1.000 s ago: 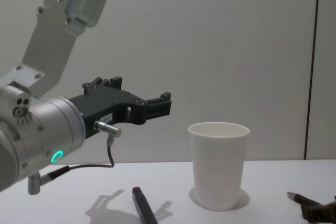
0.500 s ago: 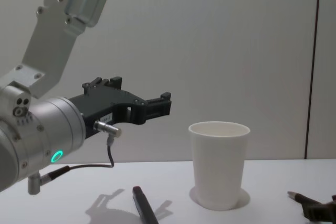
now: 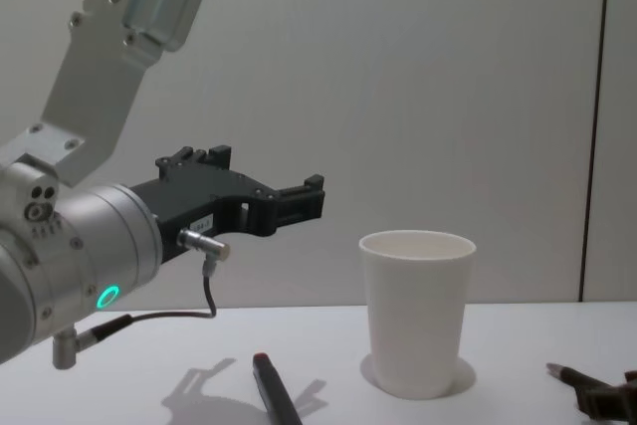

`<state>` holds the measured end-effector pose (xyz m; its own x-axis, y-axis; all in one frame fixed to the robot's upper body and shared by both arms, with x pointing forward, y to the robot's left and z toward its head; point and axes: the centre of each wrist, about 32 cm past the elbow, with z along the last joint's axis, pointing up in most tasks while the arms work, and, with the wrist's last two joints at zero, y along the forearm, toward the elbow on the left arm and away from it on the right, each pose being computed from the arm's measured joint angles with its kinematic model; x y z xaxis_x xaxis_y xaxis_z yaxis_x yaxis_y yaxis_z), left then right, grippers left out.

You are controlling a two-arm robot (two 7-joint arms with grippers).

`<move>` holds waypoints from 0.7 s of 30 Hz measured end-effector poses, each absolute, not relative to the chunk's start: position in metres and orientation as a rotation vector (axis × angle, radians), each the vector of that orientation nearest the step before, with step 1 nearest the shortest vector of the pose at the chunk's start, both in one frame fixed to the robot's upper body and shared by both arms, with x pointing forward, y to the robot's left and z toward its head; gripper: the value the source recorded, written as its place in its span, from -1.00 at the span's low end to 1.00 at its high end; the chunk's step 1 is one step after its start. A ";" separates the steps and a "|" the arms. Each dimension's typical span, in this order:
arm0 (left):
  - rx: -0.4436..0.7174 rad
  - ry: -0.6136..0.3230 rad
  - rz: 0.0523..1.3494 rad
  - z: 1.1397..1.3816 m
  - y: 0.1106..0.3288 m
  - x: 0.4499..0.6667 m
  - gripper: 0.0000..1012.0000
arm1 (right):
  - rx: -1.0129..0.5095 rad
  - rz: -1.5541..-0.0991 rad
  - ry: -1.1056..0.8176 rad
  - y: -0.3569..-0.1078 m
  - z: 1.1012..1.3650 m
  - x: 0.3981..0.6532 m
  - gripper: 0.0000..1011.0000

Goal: Place the pen into the pen holder.

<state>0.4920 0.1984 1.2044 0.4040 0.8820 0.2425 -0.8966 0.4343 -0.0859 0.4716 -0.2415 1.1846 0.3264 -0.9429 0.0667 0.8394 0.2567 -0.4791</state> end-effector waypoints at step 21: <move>0.061 -0.268 1.124 1.204 0.198 0.492 0.98 | -0.467 -1.232 0.249 -0.242 1.184 0.471 -0.21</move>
